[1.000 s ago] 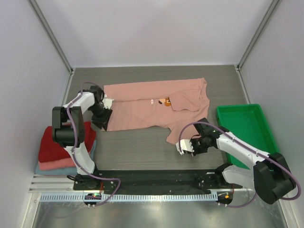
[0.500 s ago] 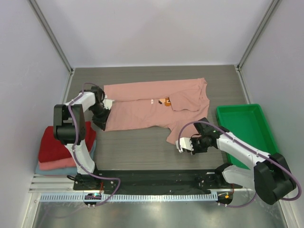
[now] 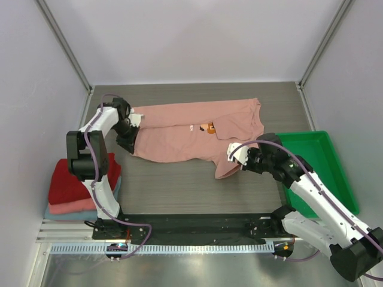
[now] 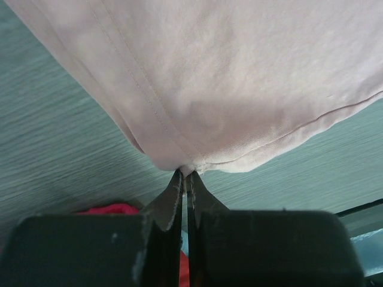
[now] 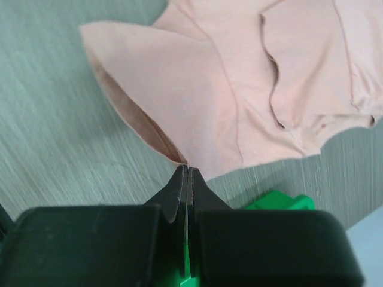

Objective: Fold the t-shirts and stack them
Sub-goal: Fold the tshirt

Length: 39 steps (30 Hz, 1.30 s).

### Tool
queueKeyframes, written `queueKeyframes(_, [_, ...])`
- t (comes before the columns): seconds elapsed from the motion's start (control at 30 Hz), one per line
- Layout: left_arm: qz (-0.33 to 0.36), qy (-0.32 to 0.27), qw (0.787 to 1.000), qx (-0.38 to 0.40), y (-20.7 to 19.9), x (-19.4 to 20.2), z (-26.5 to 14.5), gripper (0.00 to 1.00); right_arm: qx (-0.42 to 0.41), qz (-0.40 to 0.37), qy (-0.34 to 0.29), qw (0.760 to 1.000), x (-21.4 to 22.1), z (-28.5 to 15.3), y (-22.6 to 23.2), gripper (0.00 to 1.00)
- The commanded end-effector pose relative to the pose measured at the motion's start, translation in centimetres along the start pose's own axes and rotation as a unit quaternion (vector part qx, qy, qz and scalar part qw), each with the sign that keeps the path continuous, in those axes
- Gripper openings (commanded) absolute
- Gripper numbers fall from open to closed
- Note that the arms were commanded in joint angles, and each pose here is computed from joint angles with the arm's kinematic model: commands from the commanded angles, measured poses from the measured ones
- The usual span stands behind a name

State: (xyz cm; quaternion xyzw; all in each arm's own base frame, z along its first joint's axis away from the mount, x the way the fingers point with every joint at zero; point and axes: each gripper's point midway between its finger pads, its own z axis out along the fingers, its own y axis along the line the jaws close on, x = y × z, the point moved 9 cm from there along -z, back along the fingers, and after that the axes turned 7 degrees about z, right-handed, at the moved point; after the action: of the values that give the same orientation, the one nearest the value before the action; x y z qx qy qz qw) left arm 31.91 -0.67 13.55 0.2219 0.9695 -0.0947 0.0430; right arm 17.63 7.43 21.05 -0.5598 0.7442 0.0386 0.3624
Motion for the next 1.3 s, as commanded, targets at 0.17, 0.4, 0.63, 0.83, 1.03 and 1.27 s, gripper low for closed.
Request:
queueKeyframes(0.17, [0.011, -0.044, 0.999, 0.008, -0.5, -2.0, -3.9, 0.00, 0.123, 0.090, 0.000, 0.988, -1.5, -0.9, -3.3, 0.01])
queueKeyframes(0.4, [0.026, -0.059, 0.998, 0.004, 0.1, -4.0, -5.1, 0.00, 0.200, 0.117, -0.006, 0.973, -2.1, -1.6, -8.0, 0.01])
queueKeyframes(0.63, [0.023, -0.073, 0.997, 0.010, 0.6, -5.7, -5.5, 0.00, 0.219, 0.159, -0.031, 0.962, -3.4, -0.9, -15.0, 0.01])
queueKeyframes(0.83, [0.018, -0.090, 0.996, -0.010, 1.2, -6.9, -5.9, 0.00, 0.231, 0.164, -0.045, 0.958, -4.0, -0.2, -18.3, 0.01])
queueKeyframes(1.03, [0.013, -0.097, 0.995, -0.037, 2.4, -8.2, -5.8, 0.00, 0.228, 0.186, -0.029, 0.955, -3.4, 2.5, -20.7, 0.01])
queueKeyframes(1.27, [0.007, -0.097, 0.994, -0.058, 3.5, -9.6, -5.2, 0.00, 0.233, 0.216, -0.017, 0.948, -2.4, 5.1, -23.4, 0.01])
